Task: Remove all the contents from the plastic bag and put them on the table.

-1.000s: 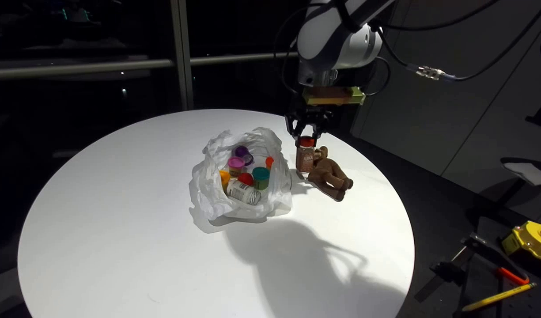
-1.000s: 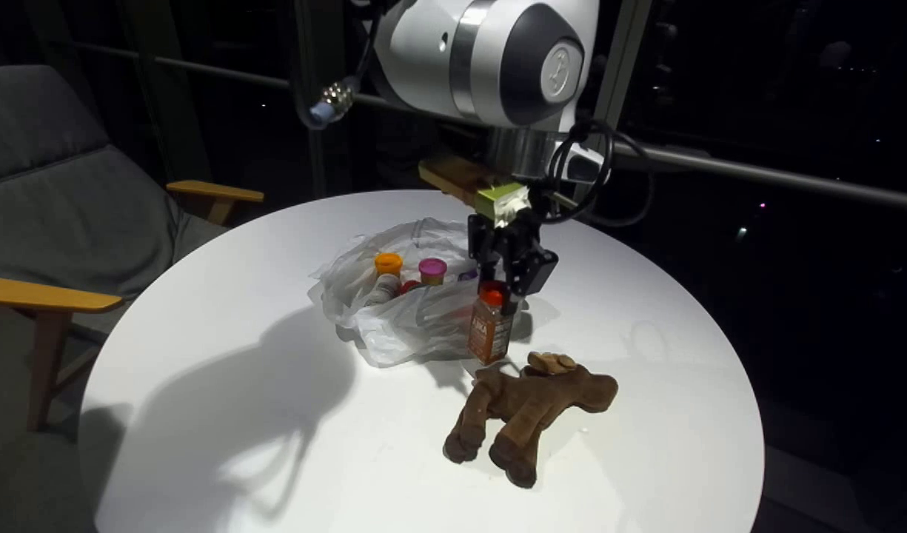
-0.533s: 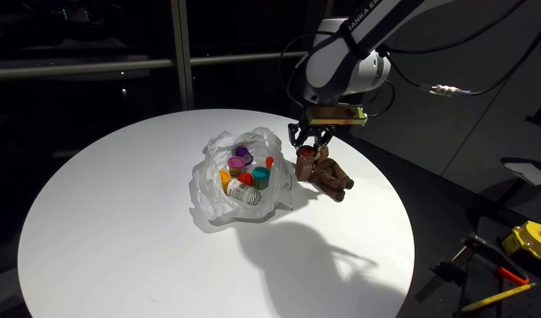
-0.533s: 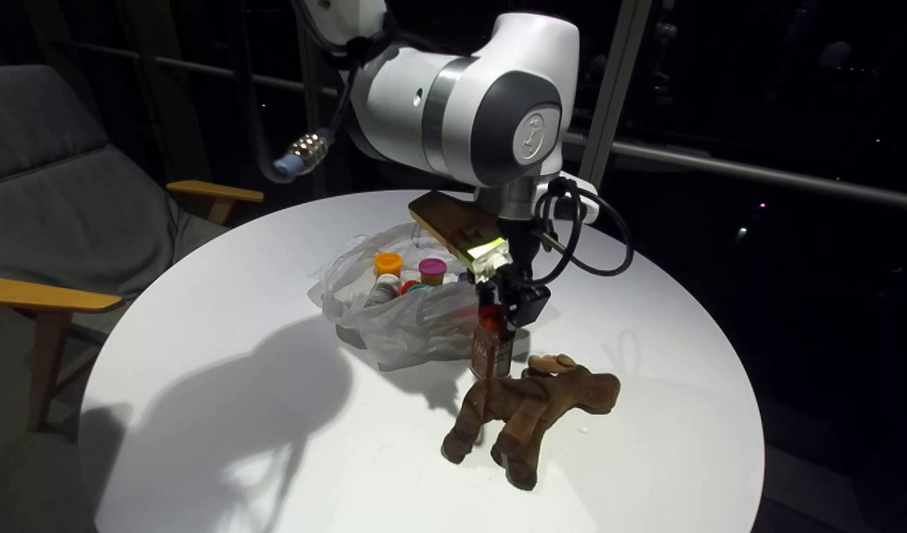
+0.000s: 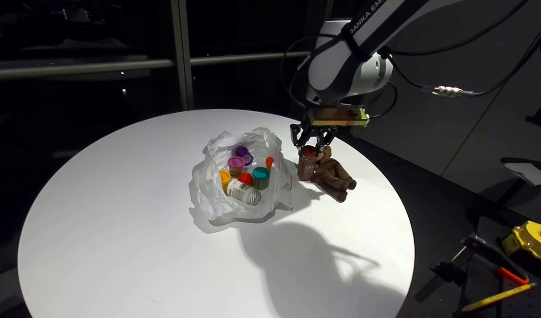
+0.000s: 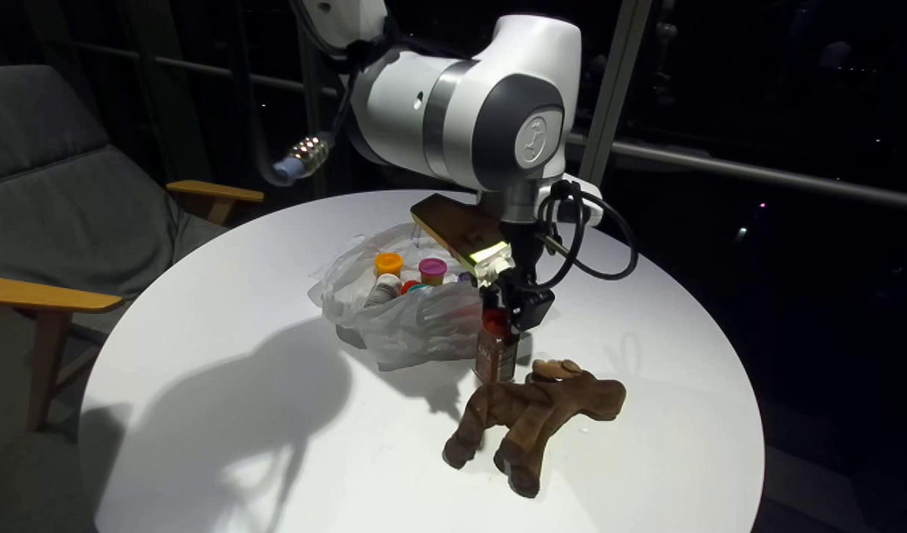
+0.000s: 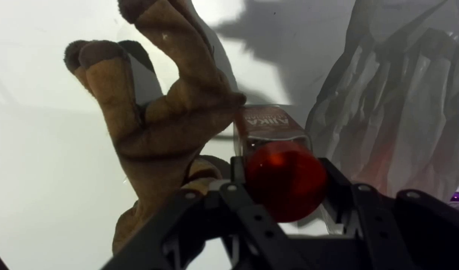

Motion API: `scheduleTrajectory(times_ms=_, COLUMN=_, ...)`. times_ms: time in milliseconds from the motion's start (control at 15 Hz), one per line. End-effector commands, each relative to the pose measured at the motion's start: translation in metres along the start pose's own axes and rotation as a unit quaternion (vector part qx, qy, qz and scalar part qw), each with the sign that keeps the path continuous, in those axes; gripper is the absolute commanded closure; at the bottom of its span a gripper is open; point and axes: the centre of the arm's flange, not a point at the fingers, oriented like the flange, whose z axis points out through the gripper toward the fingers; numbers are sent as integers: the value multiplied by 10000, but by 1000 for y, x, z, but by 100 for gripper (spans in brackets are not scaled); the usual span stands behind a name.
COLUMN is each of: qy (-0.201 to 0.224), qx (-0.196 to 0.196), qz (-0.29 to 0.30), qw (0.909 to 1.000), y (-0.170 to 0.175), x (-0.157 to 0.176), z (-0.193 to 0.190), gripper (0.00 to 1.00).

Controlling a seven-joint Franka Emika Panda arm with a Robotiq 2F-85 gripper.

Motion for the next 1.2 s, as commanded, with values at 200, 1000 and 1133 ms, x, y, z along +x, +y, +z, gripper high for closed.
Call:
scheduleTrajectory(times_ms=200, qy=-29, qx=-120, qz=-45, qw=9999, y=4, x=-10, z=-9, gripper=25)
scheduleTrajectory(times_ms=1000, qy=62, qx=-150, qz=-1419, qw=9897, y=-107, x=-26, z=-80, gripper=0)
scheduleTrajectory(times_ms=1133, qy=-35, qx=-169, qz=-1987, qw=9799, y=-142, x=-31, z=-65, gripper=0)
